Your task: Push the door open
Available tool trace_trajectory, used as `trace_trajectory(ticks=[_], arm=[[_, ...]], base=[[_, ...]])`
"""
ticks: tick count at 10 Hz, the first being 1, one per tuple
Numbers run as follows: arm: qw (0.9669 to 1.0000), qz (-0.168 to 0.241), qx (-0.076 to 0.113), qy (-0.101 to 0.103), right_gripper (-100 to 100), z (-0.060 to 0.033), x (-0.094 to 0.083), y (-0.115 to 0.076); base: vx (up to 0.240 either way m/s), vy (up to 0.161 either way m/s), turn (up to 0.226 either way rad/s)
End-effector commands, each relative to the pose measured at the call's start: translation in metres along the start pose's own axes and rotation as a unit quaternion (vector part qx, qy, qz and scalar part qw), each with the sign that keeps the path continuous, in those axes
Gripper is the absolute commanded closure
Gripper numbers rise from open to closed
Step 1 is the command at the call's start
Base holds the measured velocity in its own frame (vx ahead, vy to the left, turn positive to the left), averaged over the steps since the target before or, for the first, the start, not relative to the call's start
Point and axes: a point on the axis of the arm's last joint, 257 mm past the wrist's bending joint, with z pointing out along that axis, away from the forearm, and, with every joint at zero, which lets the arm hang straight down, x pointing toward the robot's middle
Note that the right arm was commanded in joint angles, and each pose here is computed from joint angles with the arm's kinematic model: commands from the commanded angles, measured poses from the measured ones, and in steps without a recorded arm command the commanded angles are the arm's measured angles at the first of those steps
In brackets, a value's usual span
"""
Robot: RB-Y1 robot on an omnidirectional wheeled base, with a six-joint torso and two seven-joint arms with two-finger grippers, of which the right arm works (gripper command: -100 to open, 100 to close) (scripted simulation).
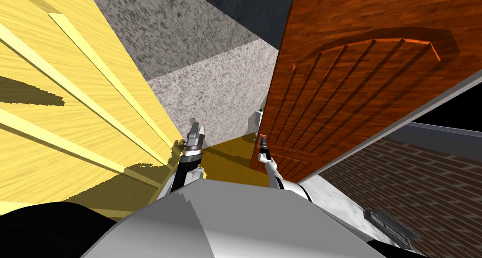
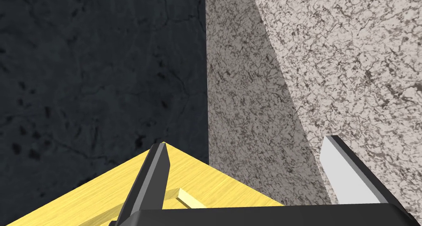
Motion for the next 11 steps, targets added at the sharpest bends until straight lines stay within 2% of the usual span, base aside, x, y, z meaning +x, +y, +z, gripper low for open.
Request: trace_trajectory(ticks=[1, 3, 4, 7, 8, 11], arm=[[0.9998, -0.007, -0.008, -0.016, 100, 0.0047, -0.023, 0.008], [0.9998, -0.007, -0.008, -0.016, 100, 0.0047, -0.023, 0.008], [0.9994, -0.010, -0.009, -0.031, 100, 0.0068, -0.042, 0.009], [0.9988, -0.009, -0.008, -0.048, 100, 0.0077, -0.061, 0.010], [0.9988, -0.009, -0.008, -0.048, 100, 0.0077, -0.061, 0.010], [0.9978, -0.001, -0.005, -0.066, 100, 0.0062, -0.075, 0.008]], base=[[0.169, 0.092, -0.046], [0.096, 0.044, -0.033], [0.136, 0.038, -0.013], [0.174, 0.073, -0.055], [0.132, 0.062, -0.047], [0.166, 0.067, -0.064]])
